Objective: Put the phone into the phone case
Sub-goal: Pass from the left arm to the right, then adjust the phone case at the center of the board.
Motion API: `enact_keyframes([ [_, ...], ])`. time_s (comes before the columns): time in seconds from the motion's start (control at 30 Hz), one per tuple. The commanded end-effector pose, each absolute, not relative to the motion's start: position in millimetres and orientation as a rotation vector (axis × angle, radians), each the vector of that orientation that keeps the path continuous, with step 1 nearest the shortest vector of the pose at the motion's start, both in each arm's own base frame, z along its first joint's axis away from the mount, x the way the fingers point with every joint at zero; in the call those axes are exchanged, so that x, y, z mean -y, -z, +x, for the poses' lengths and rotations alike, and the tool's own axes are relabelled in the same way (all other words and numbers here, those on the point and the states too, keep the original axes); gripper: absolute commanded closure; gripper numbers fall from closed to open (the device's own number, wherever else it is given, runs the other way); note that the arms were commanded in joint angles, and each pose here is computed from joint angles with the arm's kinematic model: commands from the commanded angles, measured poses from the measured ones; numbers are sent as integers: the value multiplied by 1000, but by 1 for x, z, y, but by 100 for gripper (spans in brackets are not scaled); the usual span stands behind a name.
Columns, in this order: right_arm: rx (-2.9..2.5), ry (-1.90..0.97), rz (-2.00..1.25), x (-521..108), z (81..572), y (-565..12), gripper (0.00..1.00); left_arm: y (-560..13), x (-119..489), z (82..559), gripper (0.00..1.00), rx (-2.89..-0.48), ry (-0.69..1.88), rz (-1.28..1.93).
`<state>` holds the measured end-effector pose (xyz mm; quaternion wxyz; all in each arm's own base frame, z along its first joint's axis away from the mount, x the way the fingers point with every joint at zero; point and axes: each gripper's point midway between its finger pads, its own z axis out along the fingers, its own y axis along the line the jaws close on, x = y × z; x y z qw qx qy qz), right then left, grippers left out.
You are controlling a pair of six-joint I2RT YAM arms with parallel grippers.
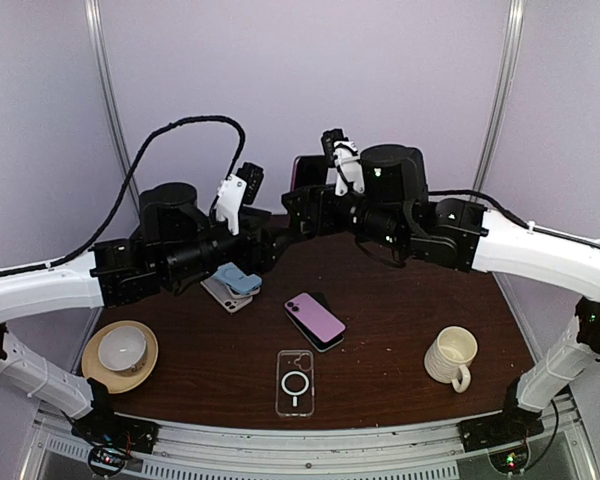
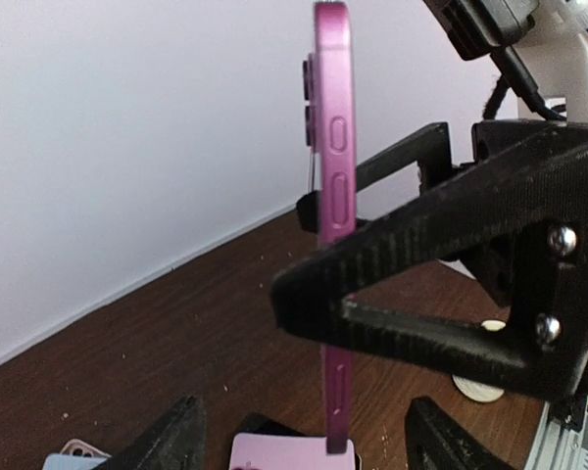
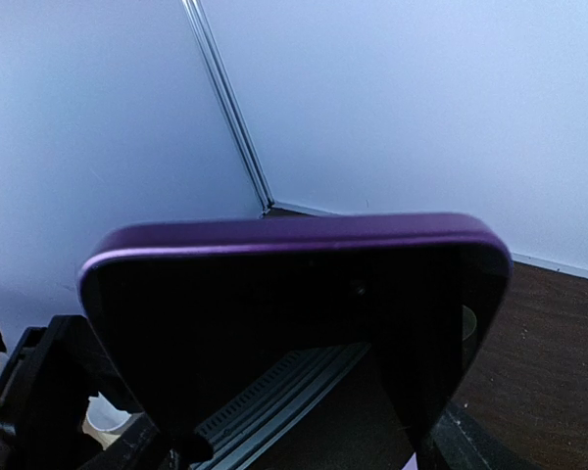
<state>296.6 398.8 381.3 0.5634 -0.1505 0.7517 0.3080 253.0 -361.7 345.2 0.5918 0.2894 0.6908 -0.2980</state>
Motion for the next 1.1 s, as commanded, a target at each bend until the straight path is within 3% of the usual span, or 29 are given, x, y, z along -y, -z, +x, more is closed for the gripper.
enact_keyframes([
  [0.0,-1774,-725,-294,-372,288,-378,72,-316,344,236,25,-1694,678,744],
  [0.17,-1899,-678,-298,-354,277,-329,79,-233,317,214,32,-1947,575,877],
  [0.4,-2007,-668,-302,-341,263,-279,78,-116,294,163,39,-2283,372,1257],
  [0.5,-2040,-685,-302,-340,259,-260,78,-87,296,140,43,-2305,269,1446],
  [0.83,-2075,-760,-304,-336,244,-235,77,-24,306,112,45,-2307,135,1789],
  [1.07,-2066,-718,-274,-317,241,-241,77,-12,348,84,48,-2194,227,1950],
])
